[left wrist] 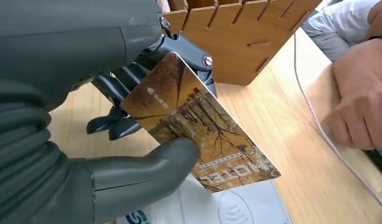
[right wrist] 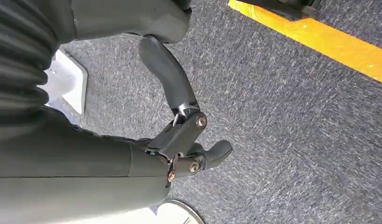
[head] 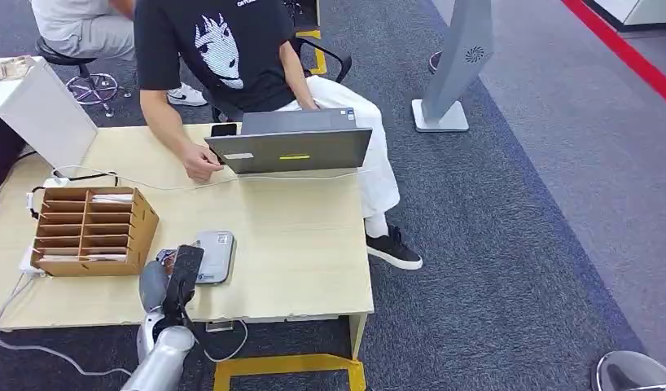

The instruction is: Pass the card to the sensor for recognition and then transmit it.

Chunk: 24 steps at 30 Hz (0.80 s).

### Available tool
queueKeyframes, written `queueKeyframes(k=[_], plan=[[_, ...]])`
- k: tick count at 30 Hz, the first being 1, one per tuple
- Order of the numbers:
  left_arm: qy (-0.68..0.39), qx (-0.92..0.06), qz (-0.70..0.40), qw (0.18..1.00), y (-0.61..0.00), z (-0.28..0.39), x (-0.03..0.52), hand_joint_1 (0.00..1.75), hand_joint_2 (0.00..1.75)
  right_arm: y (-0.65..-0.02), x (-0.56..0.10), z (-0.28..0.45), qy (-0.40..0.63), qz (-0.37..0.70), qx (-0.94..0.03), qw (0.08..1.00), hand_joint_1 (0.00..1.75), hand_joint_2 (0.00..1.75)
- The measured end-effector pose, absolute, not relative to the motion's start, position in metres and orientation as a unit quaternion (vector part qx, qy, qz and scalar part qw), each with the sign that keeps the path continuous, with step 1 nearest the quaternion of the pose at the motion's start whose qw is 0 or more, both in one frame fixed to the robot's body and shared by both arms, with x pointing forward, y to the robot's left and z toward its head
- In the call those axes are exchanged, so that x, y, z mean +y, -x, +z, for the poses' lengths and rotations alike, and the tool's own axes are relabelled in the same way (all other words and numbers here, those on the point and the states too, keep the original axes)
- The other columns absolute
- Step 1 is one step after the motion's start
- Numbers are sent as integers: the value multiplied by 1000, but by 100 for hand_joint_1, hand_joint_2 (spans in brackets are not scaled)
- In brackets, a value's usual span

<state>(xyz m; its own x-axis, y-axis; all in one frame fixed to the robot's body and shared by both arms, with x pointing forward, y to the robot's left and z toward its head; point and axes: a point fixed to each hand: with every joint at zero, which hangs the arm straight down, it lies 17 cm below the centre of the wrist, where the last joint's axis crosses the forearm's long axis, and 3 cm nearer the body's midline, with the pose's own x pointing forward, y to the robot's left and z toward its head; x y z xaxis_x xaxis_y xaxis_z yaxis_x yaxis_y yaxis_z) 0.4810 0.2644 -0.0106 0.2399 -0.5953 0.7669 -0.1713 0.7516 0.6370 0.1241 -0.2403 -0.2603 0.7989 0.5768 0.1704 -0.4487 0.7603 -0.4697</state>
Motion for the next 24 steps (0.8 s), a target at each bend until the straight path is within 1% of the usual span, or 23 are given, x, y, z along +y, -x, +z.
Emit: queueKeyframes(k=[4,9,15,19,24], plan=[[-324,-605,-143,713,-482,-7,271,175,175,-124,-240,-260,207,273,-154,927,0,175],[-343,-637,-144,675,-491,18,275,175,175,-124,-240,-260,207,276,-154,926,0,175],[-383,-698,-134,590,-522,104,286,175,175,-123,-239,-261,204,282,-154,925,0,175],[-425,-721,-119,534,-541,170,315,175,175,-123,-239,-261,203,282,-154,925,0,175],[-454,-732,-104,498,-548,213,340,175,175,-123,-238,-261,202,282,-153,925,0,175]])
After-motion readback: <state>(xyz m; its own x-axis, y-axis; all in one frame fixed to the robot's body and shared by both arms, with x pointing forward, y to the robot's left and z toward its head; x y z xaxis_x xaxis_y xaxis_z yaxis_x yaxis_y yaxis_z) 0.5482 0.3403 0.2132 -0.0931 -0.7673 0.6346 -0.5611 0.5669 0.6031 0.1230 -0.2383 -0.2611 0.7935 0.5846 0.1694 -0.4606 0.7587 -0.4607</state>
